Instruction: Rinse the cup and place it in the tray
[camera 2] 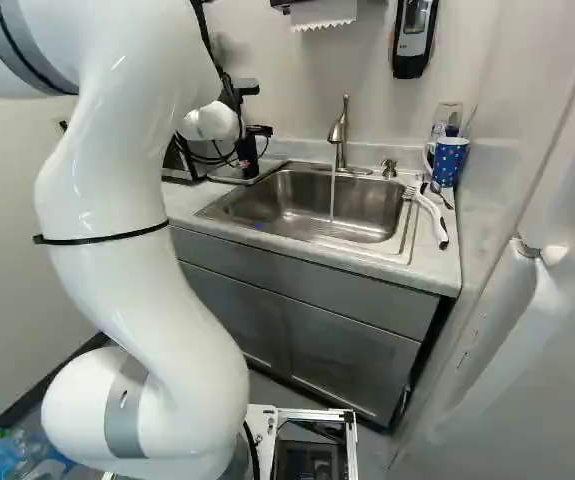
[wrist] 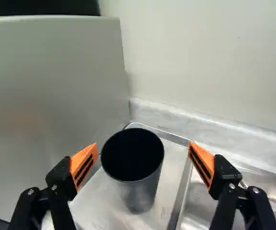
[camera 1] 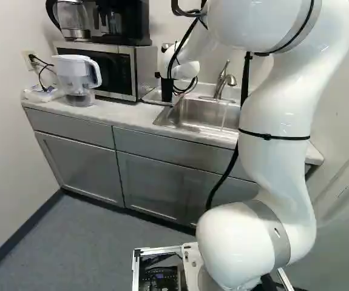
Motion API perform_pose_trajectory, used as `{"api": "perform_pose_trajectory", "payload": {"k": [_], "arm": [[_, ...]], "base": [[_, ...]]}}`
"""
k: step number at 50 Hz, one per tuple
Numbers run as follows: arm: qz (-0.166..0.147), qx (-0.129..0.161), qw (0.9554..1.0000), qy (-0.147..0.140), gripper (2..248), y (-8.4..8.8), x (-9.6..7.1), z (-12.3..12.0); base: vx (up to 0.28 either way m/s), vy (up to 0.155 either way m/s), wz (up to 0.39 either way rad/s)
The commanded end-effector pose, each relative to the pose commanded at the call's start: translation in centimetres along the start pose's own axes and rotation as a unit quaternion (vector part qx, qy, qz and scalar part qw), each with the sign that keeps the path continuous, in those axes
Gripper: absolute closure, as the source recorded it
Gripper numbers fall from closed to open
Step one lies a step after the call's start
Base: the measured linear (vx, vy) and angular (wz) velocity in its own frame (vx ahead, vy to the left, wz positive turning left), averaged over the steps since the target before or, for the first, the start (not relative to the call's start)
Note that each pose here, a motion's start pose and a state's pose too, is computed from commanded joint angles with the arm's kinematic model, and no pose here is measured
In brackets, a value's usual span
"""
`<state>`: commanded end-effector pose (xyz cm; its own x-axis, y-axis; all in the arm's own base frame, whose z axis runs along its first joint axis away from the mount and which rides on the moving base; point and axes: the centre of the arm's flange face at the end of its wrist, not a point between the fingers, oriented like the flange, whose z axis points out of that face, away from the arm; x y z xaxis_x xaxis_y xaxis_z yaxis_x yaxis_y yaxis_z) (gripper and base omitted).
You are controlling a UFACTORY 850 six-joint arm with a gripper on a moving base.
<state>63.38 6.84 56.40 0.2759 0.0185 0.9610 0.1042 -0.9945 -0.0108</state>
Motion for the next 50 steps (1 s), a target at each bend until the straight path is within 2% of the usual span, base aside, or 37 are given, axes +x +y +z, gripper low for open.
{"api": "perform_pose_trajectory", "payload": {"k": [43, 50], "arm": [[0.000, 0.000, 0.9991, 0.042, 3, 0.0, 4.6, -1.8], [0.001, -0.003, 0.9988, 0.049, 3, 0.4, 5.3, -2.2]], "base": [[0.000, 0.000, 0.000], [0.000, 0.000, 0.000]]}}
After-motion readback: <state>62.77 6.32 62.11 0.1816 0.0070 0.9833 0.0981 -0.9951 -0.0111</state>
